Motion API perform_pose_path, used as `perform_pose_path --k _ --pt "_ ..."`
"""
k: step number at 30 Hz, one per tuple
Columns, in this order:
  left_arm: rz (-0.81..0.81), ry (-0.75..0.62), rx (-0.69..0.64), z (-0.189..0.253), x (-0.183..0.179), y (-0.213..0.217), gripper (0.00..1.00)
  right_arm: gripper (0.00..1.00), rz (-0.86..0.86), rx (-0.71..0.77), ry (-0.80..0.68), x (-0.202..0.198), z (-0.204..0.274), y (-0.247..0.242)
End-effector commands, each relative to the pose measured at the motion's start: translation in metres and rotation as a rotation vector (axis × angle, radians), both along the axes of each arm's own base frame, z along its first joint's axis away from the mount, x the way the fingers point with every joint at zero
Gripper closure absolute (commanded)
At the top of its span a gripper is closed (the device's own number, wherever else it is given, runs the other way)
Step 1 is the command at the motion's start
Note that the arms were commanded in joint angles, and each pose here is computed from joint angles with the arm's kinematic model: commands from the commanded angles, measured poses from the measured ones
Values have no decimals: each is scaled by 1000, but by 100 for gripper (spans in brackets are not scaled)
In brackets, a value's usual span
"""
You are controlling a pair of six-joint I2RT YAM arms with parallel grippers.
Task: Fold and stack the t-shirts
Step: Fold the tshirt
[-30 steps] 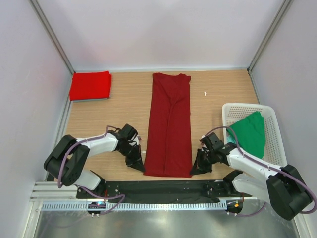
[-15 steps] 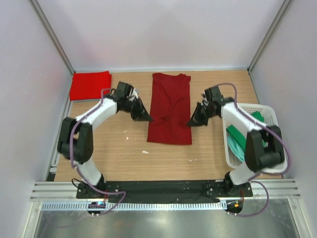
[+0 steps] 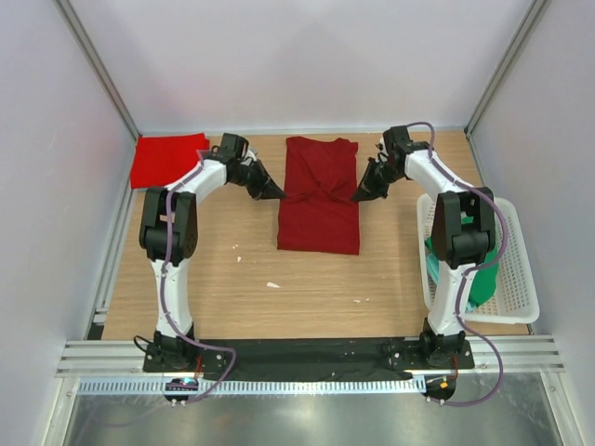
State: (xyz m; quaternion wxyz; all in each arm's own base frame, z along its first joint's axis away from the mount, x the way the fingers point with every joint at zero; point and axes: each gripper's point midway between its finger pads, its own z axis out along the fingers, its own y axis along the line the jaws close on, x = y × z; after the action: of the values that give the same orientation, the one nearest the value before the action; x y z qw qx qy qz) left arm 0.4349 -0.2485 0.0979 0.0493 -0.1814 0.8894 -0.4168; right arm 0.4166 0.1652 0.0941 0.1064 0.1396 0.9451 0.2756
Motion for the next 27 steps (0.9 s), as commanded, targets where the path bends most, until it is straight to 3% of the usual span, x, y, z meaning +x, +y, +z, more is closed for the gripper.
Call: perform_pose_path --k 1,12,13,14,16,17,18,22,24,25,27 --pt "-20 -30 -66 18 10 -9 100 99 15 17 -23 7 12 0" --pt "14 10 -34 -7 30 -6 100 99 11 33 -30 38 -10 -3" --pt "13 7 -9 -11 31 -3 96 98 4 33 -44 44 -8 -5" --pt "19 1 16 -14 33 0 84 94 -4 27 -39 48 -15 -7" --pt "53 -39 108 -15 44 12 76 86 -30 -17 -75 63 -18 -22" --pt "35 -87 156 -12 48 18 72 71 -52 -43 -83 70 -23 -35" --pt "27 -89 208 -10 45 24 67 64 -57 -79 -76 73 -28 -45" --pt "6 -283 437 36 44 62 65 45 -7 -205 -156 74 -1 -66" --pt "-15 -339 385 50 38 56 64 45 8 -172 -205 65 24 -54" --pt "-35 -347 341 53 31 48 65 45 17 -134 -171 48 13 -46" --pt "-130 -335 212 54 4 18 68 45 22 1 -233 44 27 -13"
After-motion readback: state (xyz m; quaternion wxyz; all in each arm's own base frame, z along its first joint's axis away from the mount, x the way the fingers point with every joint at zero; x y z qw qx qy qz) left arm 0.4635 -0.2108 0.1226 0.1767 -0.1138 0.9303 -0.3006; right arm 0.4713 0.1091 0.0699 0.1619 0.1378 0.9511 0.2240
